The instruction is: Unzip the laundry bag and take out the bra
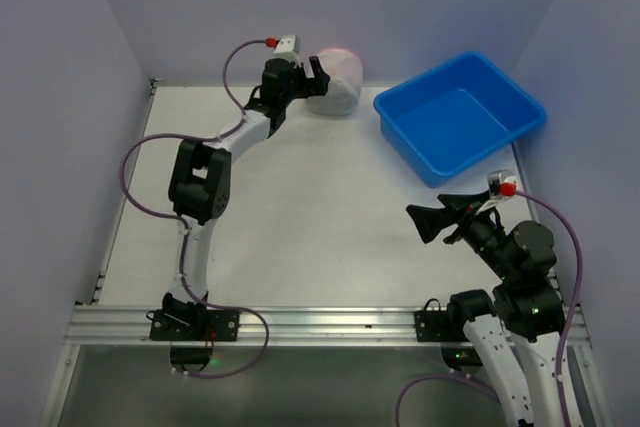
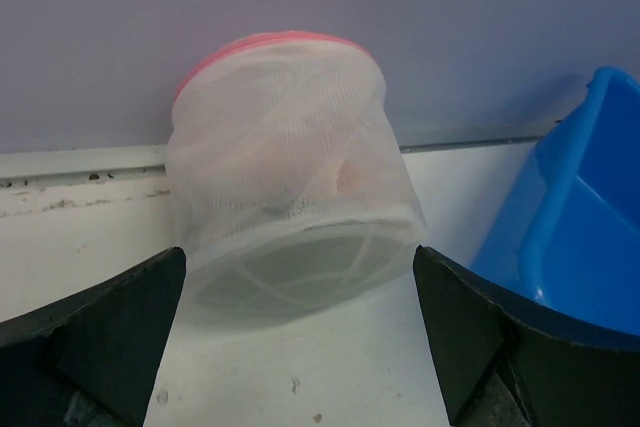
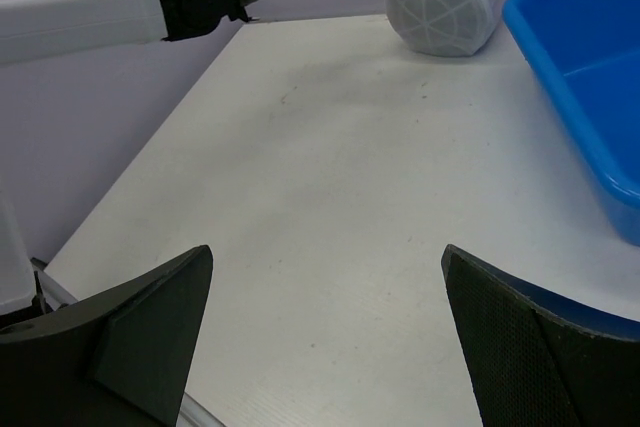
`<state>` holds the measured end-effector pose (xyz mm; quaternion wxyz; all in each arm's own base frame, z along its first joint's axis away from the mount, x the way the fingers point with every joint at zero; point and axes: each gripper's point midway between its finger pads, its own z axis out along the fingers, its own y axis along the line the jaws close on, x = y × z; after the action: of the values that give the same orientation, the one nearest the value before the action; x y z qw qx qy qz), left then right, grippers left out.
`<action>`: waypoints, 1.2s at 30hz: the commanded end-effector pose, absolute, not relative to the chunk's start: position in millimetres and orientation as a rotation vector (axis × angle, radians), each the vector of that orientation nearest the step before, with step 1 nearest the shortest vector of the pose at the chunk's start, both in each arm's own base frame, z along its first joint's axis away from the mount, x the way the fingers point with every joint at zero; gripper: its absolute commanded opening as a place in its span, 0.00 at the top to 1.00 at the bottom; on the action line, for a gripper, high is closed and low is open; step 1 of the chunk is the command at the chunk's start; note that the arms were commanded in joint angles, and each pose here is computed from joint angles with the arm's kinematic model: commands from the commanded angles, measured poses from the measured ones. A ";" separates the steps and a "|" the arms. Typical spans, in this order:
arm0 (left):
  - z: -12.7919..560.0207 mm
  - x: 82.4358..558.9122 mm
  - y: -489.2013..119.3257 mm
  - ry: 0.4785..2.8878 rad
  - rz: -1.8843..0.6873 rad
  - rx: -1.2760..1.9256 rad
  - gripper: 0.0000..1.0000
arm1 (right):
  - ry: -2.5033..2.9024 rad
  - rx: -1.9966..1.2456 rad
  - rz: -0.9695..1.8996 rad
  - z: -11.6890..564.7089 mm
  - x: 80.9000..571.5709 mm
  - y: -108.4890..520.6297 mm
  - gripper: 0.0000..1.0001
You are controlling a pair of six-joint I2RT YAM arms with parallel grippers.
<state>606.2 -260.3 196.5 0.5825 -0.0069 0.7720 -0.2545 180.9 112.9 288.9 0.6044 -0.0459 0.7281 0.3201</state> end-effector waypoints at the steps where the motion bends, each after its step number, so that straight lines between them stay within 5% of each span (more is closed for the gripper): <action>1: 231.4 629.9 -279.8 1.603 -0.527 0.110 0.00 | 1.646 -0.158 0.753 293.3 180.7 118.3 0.01; 9: 160.8 654.8 -298.3 1.581 -0.451 0.283 0.03 | 1.688 -0.172 0.765 287.2 184.1 121.8 0.01; 12: 143.0 649.2 -309.3 1.590 -0.497 0.342 0.30 | 1.703 -0.172 0.767 283.3 184.4 122.3 0.01; 13: 142.2 646.8 -311.0 1.583 -0.510 0.351 0.49 | 1.703 -0.172 0.767 283.3 184.8 122.4 0.01; 15: 137.4 633.4 -311.6 1.590 -0.534 0.374 0.69 | 1.705 -0.172 0.767 283.8 184.9 122.4 0.01; 16: 159.3 626.3 -310.0 1.555 -0.542 0.377 0.86 | 1.706 -0.173 0.770 283.5 184.8 122.9 0.01; 18: 146.4 606.7 -301.5 1.586 -0.535 0.387 1.00 | 1.704 -0.174 0.776 283.9 184.3 123.7 0.01; 26: 170.4 517.9 -249.7 1.753 -0.362 0.305 1.00 | 1.714 -0.205 0.870 276.1 177.1 136.0 0.01; 36: 99.2 346.1 -203.0 2.118 0.164 0.169 1.00 | 1.752 -0.223 0.901 264.1 181.5 142.3 0.01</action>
<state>382.3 -253.4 131.4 0.5266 0.1209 0.8383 -0.0725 181.3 133.3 261.0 0.5513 -0.0775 0.7493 0.3587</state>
